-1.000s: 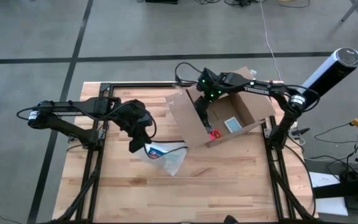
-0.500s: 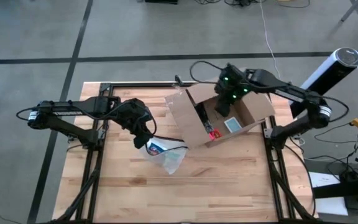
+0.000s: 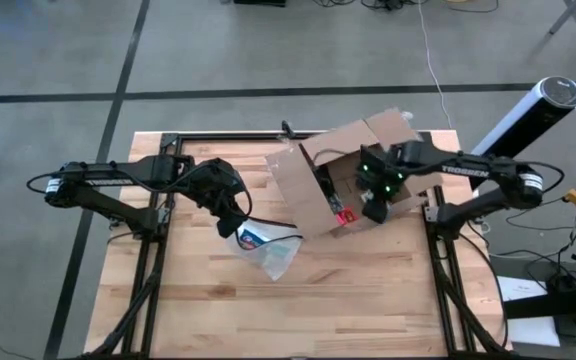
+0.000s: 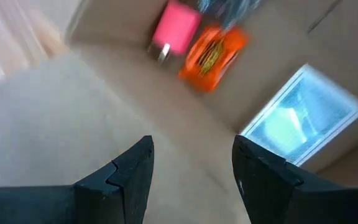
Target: Unpack boxes
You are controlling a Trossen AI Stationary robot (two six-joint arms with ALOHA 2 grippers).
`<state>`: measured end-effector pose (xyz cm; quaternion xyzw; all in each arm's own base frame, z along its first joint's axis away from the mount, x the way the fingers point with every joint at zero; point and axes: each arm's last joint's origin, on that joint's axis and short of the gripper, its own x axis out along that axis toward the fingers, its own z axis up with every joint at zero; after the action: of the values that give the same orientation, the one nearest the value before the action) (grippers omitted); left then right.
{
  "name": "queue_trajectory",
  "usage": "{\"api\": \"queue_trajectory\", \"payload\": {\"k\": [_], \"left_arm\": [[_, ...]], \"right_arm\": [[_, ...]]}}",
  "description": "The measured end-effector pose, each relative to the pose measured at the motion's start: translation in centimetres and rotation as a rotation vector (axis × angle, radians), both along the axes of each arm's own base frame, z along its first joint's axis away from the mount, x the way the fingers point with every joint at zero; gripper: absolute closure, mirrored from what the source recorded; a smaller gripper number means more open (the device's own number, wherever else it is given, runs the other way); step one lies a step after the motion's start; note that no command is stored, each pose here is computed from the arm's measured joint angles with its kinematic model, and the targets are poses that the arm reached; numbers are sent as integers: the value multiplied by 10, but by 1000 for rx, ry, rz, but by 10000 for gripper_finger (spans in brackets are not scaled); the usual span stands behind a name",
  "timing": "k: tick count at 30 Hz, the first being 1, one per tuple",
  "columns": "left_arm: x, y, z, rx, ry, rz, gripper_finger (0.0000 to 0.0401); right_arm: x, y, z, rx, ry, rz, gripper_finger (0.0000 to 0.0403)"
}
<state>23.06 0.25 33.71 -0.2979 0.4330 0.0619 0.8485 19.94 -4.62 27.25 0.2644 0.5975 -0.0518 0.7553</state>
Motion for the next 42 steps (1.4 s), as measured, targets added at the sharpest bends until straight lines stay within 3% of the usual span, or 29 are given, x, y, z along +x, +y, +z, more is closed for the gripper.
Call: {"api": "queue_trajectory", "payload": {"k": [5,8,12,17,20,29,35,39,42], "left_arm": [[0,0,0,3,0,-3,401],[0,0,0,8,-2,-10,401],[0,0,0,12,-3,-14,401],[0,0,0,12,-3,-14,401],[0,0,0,12,-3,-13,401],[0,0,0,6,-2,-9,401],[0,0,0,0,-2,-15,401],[0,0,0,2,-3,-18,401],[0,0,0,5,-4,-24,401]], "right_arm": [[-17,22,8,16,-68,0,213],[-19,29,6,-29,-94,-37,214],[-17,31,-17,-117,-32,-46,220],[-9,29,-55,-124,55,-31,229],[-5,28,-59,-127,72,-34,231],[0,27,-11,-157,-107,-98,227],[2,21,24,-304,-226,-187,228],[3,12,31,-362,-236,-235,232],[1,1,19,-356,-161,-296,237]]}}
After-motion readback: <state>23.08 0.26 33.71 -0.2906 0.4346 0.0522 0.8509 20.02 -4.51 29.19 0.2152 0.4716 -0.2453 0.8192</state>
